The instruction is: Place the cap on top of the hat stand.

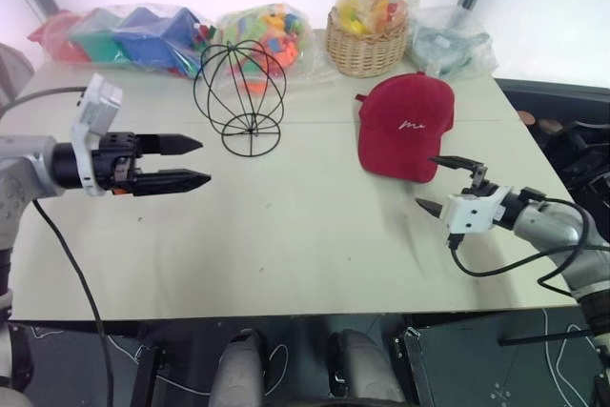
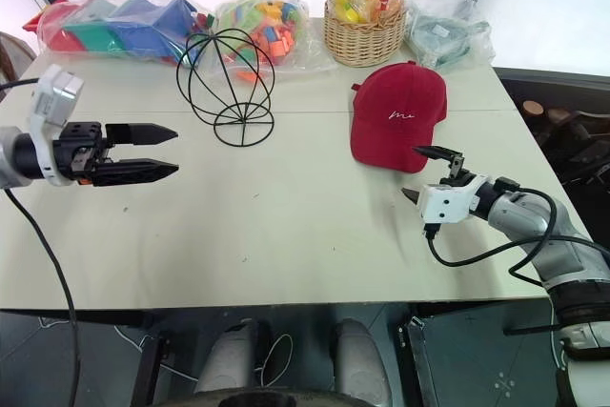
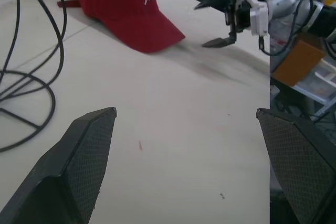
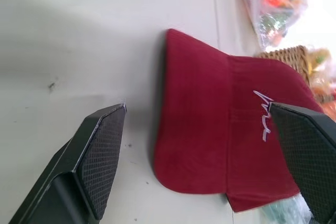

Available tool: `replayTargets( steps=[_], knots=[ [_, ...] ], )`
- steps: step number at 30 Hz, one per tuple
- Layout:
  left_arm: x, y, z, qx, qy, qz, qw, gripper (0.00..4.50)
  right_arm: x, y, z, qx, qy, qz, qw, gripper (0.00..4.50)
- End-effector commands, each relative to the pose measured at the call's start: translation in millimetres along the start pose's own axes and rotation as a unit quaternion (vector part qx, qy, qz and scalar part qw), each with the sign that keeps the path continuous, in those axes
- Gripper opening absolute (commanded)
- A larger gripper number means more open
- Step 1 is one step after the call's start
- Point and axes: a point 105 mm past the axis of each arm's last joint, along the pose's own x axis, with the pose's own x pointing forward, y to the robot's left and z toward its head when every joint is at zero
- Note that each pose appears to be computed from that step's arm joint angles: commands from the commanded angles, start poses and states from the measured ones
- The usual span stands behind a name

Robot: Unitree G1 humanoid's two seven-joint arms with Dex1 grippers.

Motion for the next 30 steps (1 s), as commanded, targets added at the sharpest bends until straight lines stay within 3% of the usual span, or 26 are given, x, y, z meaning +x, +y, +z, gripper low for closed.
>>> replayTargets(
  steps=[1,17,30],
  knots=[
    [3,-6,11,0.021,-0.007,-0.008,1.0,4.5,11,-5,1,-0.029,-0.013,-0.025,0.999,4.43],
    [12,-15,19,0.023,-0.017,-0.005,1.0,4.5,59,-3,-10,-0.14,-0.011,-0.05,0.989,4.43],
    [12,-19,19,0.016,-0.019,0.006,1.0,4.5,90,-7,-18,-0.132,0.036,-0.057,0.989,4.43]
  ],
)
